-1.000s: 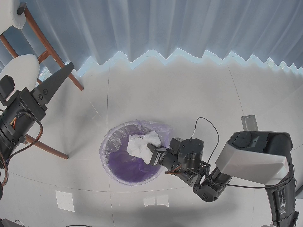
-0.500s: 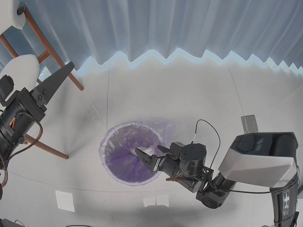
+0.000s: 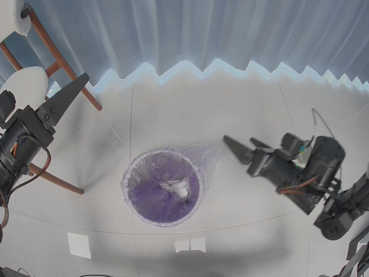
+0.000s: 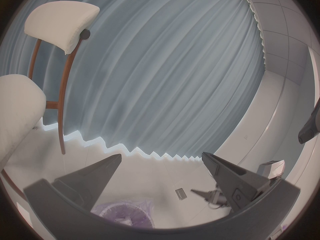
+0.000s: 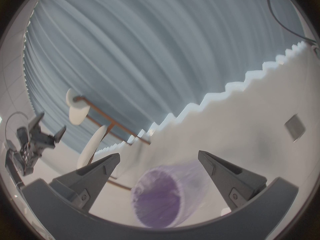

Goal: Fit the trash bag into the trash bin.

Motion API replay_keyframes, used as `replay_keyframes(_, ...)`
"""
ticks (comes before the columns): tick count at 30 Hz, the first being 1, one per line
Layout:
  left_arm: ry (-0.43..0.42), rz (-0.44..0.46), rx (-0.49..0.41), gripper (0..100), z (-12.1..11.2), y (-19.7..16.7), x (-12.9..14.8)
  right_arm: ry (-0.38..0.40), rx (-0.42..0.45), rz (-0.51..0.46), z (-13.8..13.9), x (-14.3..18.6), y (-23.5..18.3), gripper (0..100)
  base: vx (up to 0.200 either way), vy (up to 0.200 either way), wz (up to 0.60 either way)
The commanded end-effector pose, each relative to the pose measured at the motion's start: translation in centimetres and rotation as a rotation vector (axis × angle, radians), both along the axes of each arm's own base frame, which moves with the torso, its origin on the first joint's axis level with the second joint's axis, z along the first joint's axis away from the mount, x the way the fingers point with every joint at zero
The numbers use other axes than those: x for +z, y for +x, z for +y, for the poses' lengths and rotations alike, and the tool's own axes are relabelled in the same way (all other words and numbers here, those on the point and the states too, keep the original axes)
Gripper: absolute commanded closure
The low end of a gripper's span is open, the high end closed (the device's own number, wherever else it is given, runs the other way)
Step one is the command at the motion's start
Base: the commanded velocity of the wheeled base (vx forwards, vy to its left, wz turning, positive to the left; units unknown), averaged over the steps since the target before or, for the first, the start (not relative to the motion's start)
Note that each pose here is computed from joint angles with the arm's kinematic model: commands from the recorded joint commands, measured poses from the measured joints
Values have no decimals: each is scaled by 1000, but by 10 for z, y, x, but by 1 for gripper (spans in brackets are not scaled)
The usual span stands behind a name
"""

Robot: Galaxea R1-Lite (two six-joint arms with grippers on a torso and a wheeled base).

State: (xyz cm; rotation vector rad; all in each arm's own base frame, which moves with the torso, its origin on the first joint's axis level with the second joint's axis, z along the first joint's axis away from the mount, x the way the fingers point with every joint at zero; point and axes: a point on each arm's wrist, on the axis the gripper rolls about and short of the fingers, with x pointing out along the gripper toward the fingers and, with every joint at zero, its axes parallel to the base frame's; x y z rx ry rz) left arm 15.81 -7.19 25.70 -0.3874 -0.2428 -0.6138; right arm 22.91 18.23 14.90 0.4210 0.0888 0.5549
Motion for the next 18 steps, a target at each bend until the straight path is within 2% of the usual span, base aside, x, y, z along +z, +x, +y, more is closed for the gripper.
replay_keyframes(1,-8,-5,18,0,1,-1,1,-7,-378,-218,-137,61,-80,0,0,0,0)
replay_keyframes(4,-31,-21,97,0,10,-6,5,-96,-471,-220,-159,57,-112,0,0,0,0)
replay_keyframes(5,-32,-20,101,0,10,-6,4,-100,-475,-217,-160,56,-114,0,0,0,0)
replay_keyframes(7,-36,-15,180,0,25,-19,-3,-155,-546,-200,-174,47,-147,0,0,0,0)
replay_keyframes(10,-39,-8,275,0,41,-35,-15,-195,-550,-214,-179,39,-184,0,0,0,0)
replay_keyframes(13,-44,-19,356,0,54,-53,-25,-237,-540,-193,-182,25,-210,0,0,0,0)
replay_keyframes(15,-48,-41,429,0,63,-69,-33,-293,-520,-173,-184,9,-233,0,0,0,0)
replay_keyframes(18,-28,-52,532,0,72,-85,-46,-315,-510,-142,-186,-10,-249,0,0,0,0)
